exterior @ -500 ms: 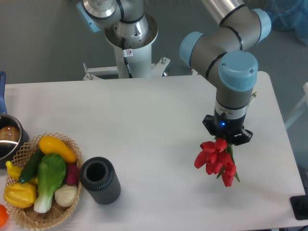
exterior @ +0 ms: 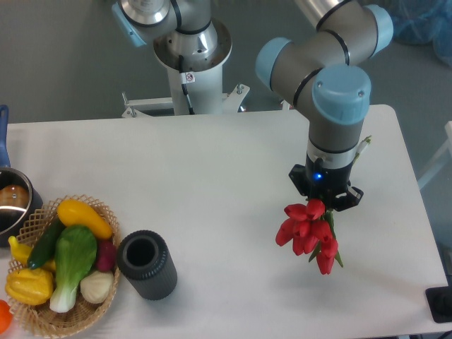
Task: Insert the flowers into the vase
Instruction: 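Lift the red tulip bunch with the gripper and carry it toward the black vase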
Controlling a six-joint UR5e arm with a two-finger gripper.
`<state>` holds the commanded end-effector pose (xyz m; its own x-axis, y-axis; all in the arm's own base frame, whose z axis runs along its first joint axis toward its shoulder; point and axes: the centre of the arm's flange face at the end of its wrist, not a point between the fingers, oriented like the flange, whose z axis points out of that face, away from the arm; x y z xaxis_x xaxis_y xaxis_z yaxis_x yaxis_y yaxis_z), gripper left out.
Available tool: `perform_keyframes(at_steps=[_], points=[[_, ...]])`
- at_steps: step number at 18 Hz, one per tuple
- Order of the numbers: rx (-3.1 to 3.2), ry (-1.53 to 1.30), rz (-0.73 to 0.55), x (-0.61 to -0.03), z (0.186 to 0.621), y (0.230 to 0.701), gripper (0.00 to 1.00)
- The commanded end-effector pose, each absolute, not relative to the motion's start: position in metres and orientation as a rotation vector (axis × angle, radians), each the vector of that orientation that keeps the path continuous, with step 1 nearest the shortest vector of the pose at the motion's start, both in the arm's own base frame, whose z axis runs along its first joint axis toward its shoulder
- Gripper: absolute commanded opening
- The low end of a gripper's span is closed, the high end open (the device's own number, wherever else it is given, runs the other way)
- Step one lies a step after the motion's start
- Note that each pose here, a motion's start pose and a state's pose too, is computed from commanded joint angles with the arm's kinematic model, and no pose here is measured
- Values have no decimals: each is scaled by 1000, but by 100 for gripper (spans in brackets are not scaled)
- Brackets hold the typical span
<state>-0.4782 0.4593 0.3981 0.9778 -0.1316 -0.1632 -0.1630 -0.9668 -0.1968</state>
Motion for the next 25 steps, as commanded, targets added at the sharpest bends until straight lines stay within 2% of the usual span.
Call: perform_keyframes(at_steps=[2, 5, 9, 12, 19, 21, 25], points=[[-2791, 225, 225, -469, 421, 466, 0], [-2651, 202, 195, -453, 429, 470, 0], [-2478, 221, 92, -429, 436, 471, 0], [-2399, 245, 77, -424, 442, 475, 4], [-2321, 233, 11, -414, 449, 484, 4], [-2256, 222, -55, -409, 453, 488, 11], [-2087, 220, -198, -406, 458, 486, 10]])
